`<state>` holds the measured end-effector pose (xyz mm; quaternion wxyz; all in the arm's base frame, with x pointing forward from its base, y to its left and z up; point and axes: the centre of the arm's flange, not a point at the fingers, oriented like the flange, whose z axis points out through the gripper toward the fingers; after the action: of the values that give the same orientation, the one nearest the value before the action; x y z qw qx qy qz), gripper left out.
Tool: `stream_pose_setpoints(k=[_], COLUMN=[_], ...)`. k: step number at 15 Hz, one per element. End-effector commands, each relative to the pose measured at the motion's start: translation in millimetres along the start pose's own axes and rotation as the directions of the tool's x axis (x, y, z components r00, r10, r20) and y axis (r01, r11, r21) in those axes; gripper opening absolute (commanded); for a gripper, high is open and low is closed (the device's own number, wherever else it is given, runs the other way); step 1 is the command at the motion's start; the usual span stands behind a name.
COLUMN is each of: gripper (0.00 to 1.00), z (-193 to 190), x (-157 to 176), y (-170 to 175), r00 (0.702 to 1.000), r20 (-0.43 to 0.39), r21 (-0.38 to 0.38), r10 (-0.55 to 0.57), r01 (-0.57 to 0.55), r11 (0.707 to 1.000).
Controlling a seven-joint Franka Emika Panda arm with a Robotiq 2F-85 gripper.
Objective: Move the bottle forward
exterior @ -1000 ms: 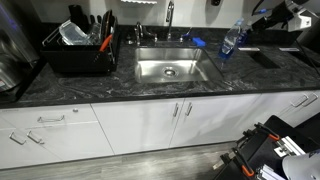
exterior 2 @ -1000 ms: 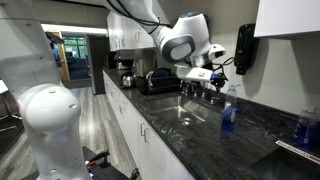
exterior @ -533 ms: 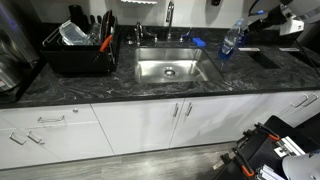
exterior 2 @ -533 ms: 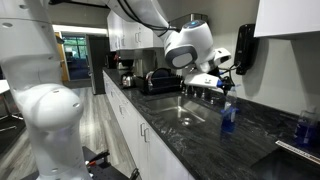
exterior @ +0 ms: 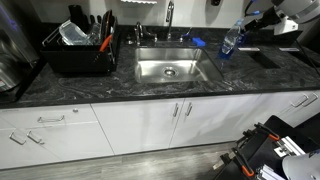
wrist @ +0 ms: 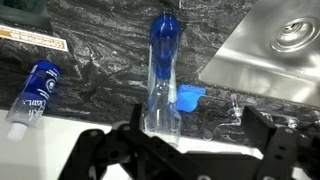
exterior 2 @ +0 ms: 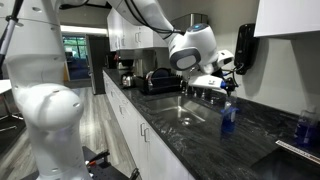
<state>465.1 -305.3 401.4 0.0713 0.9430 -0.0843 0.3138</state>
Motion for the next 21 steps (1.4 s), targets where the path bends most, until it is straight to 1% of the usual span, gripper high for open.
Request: stream_pose_setpoints(k=[1, 8, 13, 16, 19, 21], gripper=[1.00, 1.00, 1.00, 1.00, 1.00, 1.00], z=[9.3, 42.7, 57.6, 56.9, 60.6, 67.9], x=[0.7, -0.7, 12.1, 20.1, 23.1, 21.7], y=[2.9, -2.8, -2.5, 10.5, 28.7, 38.8], r00=[1.000, 1.000, 0.997, 0.992, 0.991, 0.991], r20=[0.010, 0.005, -0.045, -0.059, -0.068, -0.072], r21=[-0.004, -0.004, -0.007, -0.073, -0.143, -0.171], r10=[0.014, 0.029, -0.065, -0.111, -0.117, -0.109], r01=[-0.014, -0.029, 0.065, 0.107, 0.107, 0.095], r11=[1.000, 1.000, 0.998, 0.992, 0.984, 0.981])
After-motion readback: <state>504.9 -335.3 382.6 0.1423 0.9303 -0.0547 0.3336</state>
